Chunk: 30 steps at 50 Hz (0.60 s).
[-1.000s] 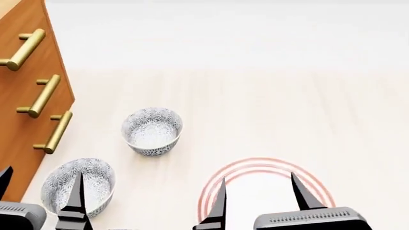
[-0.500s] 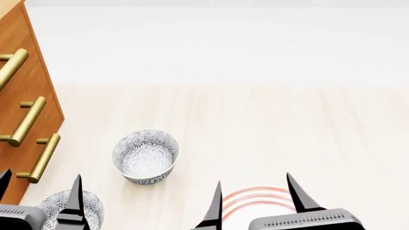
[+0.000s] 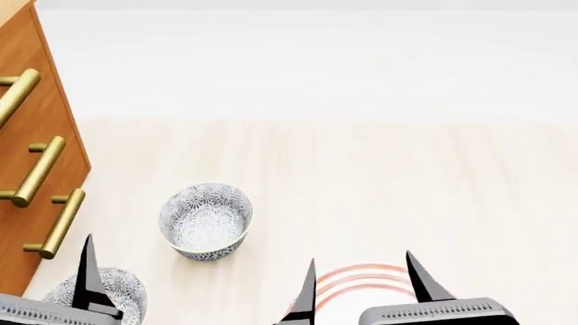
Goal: Open the top drawer of the cabinet.
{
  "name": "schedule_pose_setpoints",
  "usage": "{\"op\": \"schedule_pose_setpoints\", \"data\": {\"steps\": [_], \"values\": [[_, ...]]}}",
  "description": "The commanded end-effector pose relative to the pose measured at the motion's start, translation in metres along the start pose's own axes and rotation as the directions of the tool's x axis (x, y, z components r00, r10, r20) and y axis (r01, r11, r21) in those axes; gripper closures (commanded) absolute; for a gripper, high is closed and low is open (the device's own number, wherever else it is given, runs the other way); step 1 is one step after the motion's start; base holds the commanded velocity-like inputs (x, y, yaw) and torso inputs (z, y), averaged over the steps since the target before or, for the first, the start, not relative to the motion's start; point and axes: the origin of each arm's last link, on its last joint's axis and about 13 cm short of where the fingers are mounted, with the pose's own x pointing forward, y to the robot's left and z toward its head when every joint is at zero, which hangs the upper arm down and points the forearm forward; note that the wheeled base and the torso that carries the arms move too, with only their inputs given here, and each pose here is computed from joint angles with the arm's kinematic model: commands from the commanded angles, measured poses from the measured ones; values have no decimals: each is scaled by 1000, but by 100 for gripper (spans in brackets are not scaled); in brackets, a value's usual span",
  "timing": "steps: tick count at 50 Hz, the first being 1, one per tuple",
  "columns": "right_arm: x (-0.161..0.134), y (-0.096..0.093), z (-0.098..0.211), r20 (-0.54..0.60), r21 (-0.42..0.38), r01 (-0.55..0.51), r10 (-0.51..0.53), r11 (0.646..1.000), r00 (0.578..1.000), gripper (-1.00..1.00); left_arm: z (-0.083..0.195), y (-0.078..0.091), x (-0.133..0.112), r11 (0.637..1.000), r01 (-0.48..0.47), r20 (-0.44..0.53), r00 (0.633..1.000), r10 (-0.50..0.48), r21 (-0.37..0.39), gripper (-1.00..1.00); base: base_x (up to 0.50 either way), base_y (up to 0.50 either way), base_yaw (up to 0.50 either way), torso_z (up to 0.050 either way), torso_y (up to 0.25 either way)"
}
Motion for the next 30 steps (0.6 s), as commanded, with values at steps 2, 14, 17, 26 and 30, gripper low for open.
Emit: {"op": "schedule_pose_setpoints", "data": {"steps": [2, 14, 17, 26, 30], "values": [[0, 0, -2, -4, -16, -3, 3, 1000, 1000, -100, -4, 15, 4, 860, -161, 245, 969, 43, 485, -100, 0, 0, 0, 0, 0], [3, 1, -6, -11, -22, -5, 5, 1000, 1000, -100, -13, 15, 4, 801, -90, 225, 973, -57, 592, -100, 0, 0, 0, 0, 0], [3, 1, -6, -13, -24, -5, 5, 1000, 1000, -100, -12, 16, 6, 801, -94, 223, 974, -50, 591, -100, 0, 0, 0, 0, 0], [4, 1, -9, -17, -21, -5, 4, 1000, 1000, -100, -10, 23, 12, 805, -98, 203, 979, -28, 585, -100, 0, 0, 0, 0, 0], [4, 1, -9, -20, -24, -6, 5, 1000, 1000, -100, -4, 28, 33, 783, -98, 195, 980, -31, 615, -100, 0, 0, 0, 0, 0]]}}
